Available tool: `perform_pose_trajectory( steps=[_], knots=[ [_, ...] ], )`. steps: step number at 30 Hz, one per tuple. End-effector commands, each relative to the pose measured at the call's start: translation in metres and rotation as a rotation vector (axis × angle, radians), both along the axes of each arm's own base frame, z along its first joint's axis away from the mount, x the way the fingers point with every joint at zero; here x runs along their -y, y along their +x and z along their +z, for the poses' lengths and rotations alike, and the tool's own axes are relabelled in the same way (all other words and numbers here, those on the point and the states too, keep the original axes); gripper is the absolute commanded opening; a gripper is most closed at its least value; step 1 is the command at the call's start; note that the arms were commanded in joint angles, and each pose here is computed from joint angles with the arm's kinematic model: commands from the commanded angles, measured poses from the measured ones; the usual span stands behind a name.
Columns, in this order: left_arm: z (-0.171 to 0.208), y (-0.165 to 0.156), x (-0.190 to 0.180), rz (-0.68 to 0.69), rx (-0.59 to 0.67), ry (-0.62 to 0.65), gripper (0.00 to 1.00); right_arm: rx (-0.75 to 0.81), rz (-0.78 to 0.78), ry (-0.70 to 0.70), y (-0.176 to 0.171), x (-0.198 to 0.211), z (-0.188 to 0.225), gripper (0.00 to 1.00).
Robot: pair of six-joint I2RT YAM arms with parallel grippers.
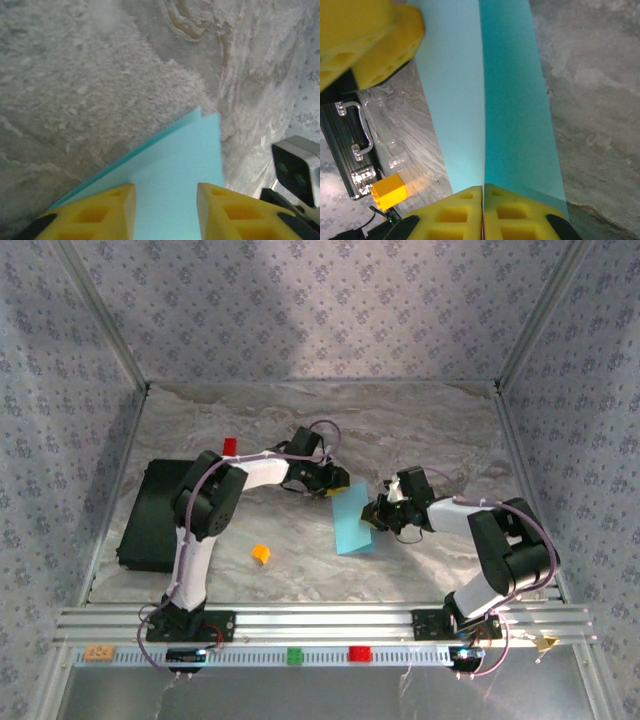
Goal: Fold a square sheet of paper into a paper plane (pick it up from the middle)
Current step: Fold the triangle a second time at the center of the table.
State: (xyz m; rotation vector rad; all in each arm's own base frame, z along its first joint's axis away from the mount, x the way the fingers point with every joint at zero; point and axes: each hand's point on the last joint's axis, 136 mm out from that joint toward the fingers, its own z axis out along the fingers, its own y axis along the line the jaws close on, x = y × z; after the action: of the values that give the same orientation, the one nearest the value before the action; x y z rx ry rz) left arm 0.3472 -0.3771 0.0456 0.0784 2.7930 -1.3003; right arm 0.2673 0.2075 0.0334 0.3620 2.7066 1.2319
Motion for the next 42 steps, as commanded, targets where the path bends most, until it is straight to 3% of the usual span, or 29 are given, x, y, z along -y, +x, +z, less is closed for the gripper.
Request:
perform_pose_trajectory(
  steps=[1,4,9,14,17,21,24,31,42],
  knots=[
    [0.057,0.005,-0.001,-0.011,0.139,-0.027,0.50,0.004,-0.073,0.020,0.008,0.000,-0.001,0.04],
    [0.076,0.004,-0.011,-0.003,0.211,-0.002,0.58,0.006,-0.149,0.023,0.015,0.001,0.001,0.04],
    [0.087,-0.005,-0.026,0.007,0.296,0.022,0.60,0.012,-0.220,0.054,0.021,-0.002,0.006,0.07],
    [0.092,-0.027,-0.026,-0.037,0.401,0.019,0.55,0.029,-0.163,0.043,0.018,-0.002,0.008,0.18],
    [0.093,-0.046,-0.023,-0.087,0.483,0.019,0.53,0.029,-0.109,0.048,0.016,-0.003,0.009,0.20],
    [0.087,-0.076,-0.014,-0.168,0.484,0.011,0.53,0.022,-0.056,0.067,0.015,-0.005,0.010,0.18],
    [0.074,-0.100,-0.006,-0.235,0.520,0.066,0.54,0.013,-0.053,0.068,0.015,-0.004,0.009,0.17],
    [0.052,-0.145,0.006,-0.379,0.739,0.292,0.60,0.001,-0.054,0.074,0.015,-0.002,0.009,0.11],
    [0.035,-0.162,0.018,-0.557,0.985,0.567,0.73,-0.014,-0.062,0.070,0.015,-0.001,0.008,0.10]
  ],
)
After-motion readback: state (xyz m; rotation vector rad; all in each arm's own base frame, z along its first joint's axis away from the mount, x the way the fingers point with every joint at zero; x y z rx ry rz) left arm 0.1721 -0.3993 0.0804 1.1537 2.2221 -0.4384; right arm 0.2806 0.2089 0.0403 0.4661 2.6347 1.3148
